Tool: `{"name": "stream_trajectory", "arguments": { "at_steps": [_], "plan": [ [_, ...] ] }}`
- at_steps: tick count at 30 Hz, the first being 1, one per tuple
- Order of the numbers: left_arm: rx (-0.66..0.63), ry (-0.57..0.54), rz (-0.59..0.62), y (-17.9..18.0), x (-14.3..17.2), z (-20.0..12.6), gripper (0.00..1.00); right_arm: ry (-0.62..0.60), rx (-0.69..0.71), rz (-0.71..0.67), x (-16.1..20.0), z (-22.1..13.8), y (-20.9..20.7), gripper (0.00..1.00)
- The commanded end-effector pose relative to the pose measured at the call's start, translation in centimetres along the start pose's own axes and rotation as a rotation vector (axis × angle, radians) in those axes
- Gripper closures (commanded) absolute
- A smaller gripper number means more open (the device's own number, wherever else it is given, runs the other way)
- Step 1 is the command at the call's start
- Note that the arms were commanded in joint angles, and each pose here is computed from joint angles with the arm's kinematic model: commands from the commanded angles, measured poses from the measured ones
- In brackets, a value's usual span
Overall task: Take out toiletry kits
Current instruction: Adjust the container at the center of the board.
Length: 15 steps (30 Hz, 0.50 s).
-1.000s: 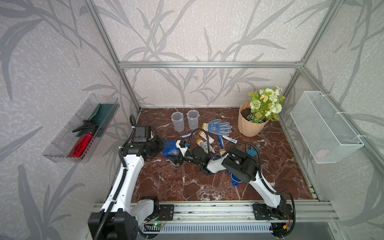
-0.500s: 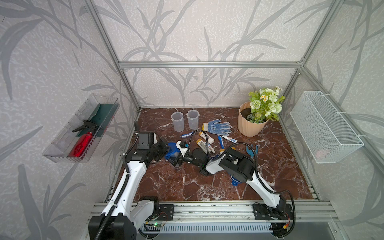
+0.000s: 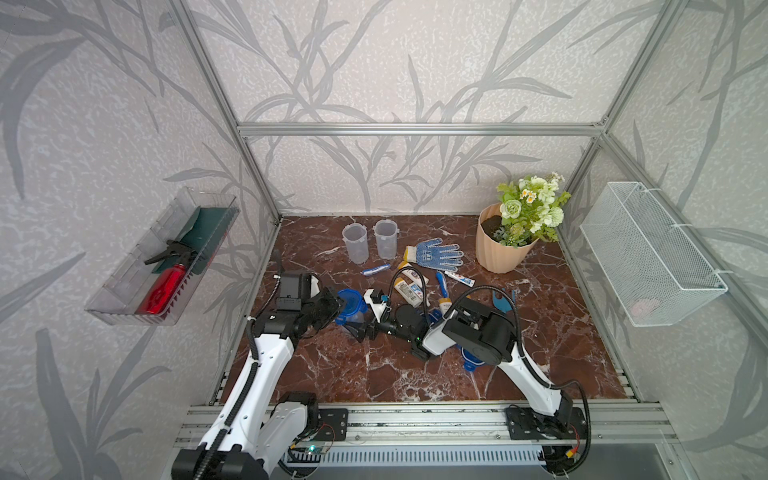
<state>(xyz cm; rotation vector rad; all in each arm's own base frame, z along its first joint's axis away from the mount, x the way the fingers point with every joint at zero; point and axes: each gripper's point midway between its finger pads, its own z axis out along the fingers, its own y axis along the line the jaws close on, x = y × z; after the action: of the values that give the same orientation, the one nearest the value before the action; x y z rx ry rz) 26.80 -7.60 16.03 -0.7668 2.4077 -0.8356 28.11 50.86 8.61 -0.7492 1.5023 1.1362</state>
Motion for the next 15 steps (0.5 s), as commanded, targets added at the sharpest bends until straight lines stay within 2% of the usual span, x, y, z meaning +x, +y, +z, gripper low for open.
{"name": "stream_trajectory", "arguments": {
  "at_steps": [1,4,11,15],
  "plan": [
    [-0.199,0.091,-0.047,4.9,2.5,0.6,1.00,-0.079,0.033,-0.038,-4.0,-1.4,0.1,0.01],
    [-0.186,0.085,-0.023,4.0,1.7,0.4,1.00,-0.055,0.053,-0.038,-4.3,-3.3,0.3,0.01],
    [-0.105,0.073,0.058,0.2,-0.3,-0.5,1.00,0.135,0.130,0.036,-4.3,-6.0,0.5,0.01],
    [-0.048,0.077,0.127,-2.5,-1.2,-1.7,1.00,0.153,0.170,0.033,-6.1,-7.2,0.6,0.00]
  ]
}}
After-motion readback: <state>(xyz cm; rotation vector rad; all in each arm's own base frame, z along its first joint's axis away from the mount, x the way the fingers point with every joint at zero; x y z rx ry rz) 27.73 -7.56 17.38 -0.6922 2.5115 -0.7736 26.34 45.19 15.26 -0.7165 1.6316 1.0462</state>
